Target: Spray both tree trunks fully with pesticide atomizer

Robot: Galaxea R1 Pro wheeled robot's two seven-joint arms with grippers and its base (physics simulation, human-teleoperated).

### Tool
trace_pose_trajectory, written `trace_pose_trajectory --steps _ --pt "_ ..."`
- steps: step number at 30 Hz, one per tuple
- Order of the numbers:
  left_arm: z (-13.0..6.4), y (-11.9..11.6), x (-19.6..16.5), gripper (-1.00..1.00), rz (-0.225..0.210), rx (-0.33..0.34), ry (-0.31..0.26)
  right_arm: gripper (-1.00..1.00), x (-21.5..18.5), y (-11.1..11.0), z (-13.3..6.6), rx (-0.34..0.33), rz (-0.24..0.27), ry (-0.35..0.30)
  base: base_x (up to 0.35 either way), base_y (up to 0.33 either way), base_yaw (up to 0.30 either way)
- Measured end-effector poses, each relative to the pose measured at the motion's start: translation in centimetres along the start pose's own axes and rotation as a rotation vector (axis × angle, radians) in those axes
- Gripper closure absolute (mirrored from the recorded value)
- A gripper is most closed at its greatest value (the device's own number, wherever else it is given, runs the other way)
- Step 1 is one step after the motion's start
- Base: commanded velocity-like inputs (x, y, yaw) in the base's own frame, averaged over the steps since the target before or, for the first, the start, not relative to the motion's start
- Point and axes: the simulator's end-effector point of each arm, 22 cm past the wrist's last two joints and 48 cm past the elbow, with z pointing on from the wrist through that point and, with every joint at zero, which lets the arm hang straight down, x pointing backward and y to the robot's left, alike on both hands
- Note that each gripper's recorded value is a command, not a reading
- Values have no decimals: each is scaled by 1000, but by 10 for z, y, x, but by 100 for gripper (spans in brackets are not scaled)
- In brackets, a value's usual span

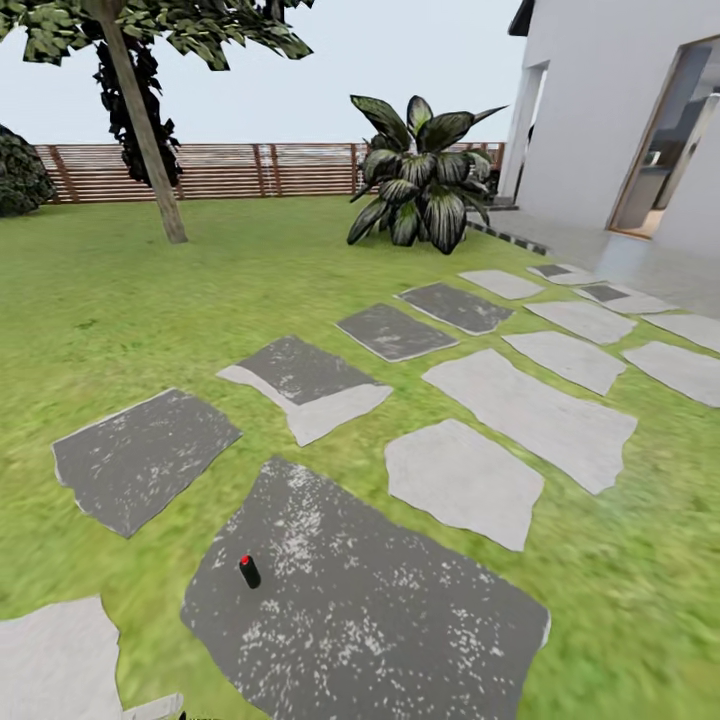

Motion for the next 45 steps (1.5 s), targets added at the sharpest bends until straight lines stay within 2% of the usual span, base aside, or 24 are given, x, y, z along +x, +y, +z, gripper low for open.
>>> trace_pose_trajectory --steps 24,45 --pt "0 0 0 -100 -1 -1 0 -100 0 0 0 -1 -1 0 107 -267 269" --pt "0 0 0 -100 -1 -2 0 -100 1 0 0 -1 0 1 119 -269 16"
